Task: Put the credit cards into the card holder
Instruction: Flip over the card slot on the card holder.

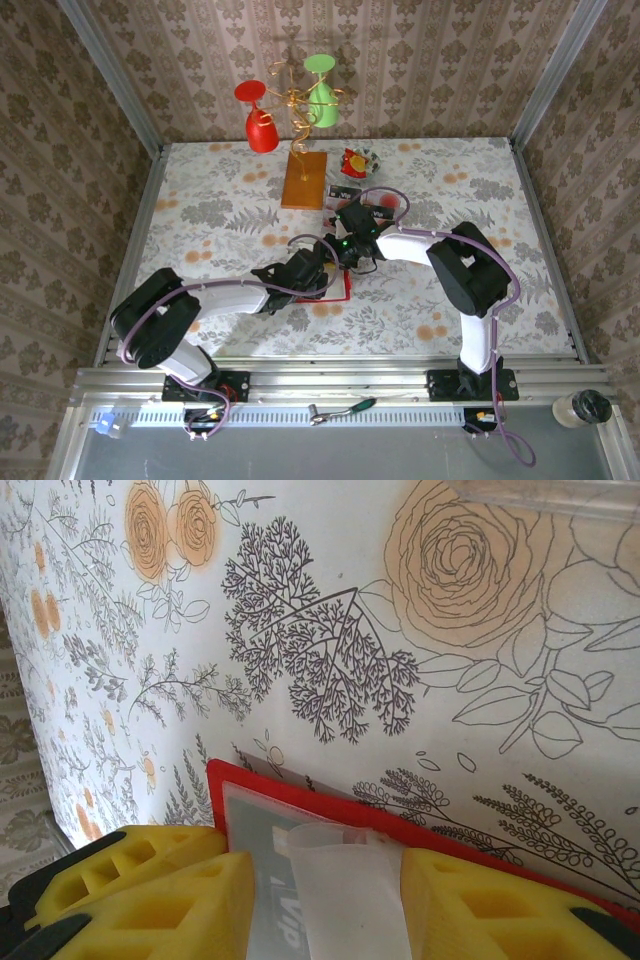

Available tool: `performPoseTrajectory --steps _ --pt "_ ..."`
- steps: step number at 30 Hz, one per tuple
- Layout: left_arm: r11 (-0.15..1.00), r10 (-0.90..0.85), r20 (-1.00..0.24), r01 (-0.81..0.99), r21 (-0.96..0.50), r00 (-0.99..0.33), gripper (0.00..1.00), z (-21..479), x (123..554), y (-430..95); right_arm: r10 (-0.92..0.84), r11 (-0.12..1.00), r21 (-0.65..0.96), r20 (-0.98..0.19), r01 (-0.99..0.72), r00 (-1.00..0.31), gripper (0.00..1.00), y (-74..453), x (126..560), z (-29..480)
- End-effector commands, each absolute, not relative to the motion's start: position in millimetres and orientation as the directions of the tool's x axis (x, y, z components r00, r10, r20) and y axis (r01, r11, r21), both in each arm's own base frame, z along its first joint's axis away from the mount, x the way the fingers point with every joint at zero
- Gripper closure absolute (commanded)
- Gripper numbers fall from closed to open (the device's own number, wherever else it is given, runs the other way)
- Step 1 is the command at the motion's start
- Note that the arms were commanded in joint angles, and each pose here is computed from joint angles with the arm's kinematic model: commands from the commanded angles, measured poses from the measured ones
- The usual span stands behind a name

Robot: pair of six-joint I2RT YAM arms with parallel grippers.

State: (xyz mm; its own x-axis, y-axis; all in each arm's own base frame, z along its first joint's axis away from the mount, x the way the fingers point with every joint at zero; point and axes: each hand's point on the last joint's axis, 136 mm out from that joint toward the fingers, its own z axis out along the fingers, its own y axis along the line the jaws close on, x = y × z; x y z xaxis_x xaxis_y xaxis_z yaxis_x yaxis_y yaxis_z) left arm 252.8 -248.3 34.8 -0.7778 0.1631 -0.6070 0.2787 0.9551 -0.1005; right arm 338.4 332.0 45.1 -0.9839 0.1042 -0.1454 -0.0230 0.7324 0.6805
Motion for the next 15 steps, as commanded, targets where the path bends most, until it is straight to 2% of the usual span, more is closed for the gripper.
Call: performPoseTrajectory --steps 1,15 --pt "0.959 0.168 -0.612 0.273 -0.082 -0.773 0.17 36.5 250.8 -238.4 0.099 0.717 0.697 -0.126 -0.018 -0.987 0.56 335.4 334.2 49.1" --pt "0.949 0.017 -0.739 0.243 -0.200 -0.673 0.13 100.6 259.1 -214.8 0.118 0.664 0.747 -0.132 -0.020 -0.984 0.56 347.1 331.5 73.8"
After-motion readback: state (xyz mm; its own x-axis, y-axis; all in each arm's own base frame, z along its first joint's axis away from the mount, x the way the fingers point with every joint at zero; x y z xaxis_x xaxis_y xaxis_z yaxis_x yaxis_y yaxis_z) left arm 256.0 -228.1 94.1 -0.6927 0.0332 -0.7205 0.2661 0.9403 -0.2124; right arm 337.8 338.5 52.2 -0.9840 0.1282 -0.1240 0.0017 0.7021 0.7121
